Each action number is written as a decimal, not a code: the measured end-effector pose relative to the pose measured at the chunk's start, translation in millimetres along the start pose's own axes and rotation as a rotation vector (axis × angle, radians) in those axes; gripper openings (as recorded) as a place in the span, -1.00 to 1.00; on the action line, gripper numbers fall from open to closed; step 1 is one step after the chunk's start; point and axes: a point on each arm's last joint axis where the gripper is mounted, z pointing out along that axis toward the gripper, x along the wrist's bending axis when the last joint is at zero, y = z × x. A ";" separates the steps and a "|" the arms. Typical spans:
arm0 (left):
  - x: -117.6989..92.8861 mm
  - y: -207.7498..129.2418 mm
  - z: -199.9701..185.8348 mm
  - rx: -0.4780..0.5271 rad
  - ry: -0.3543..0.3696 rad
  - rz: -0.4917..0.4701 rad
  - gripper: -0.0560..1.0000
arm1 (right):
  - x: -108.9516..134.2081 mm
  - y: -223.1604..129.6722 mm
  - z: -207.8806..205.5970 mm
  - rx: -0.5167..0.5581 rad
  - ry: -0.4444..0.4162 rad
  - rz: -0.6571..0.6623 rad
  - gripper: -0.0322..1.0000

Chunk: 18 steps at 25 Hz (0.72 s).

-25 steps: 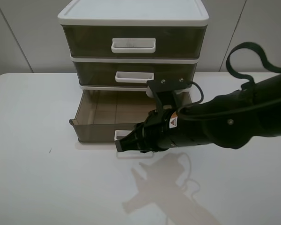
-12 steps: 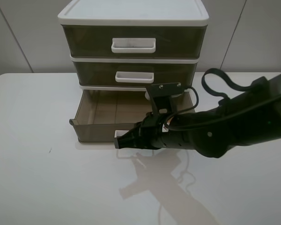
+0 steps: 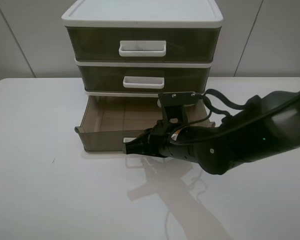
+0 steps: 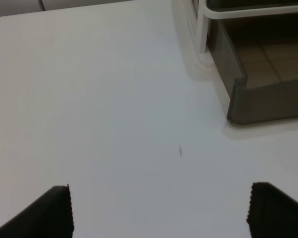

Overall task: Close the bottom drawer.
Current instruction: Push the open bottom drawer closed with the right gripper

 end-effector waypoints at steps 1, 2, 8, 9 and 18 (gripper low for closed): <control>0.0 0.0 0.0 0.000 0.000 0.000 0.47 | -0.9 -1.3 1.9 -0.002 -0.006 0.003 -0.90; 0.0 0.0 0.0 0.000 0.000 0.000 0.47 | -1.7 -2.6 3.6 -0.004 -0.012 0.010 -0.90; 0.0 0.0 0.0 0.000 0.000 0.000 0.47 | -1.7 -0.9 7.1 -0.069 -0.018 0.016 -0.90; 0.0 0.0 0.0 0.000 0.000 0.000 0.47 | -2.5 -1.1 8.2 -0.079 -0.024 0.021 -0.90; 0.0 0.0 0.0 0.000 0.000 0.000 0.47 | -10.5 -1.5 18.4 -0.201 -0.069 0.045 -0.90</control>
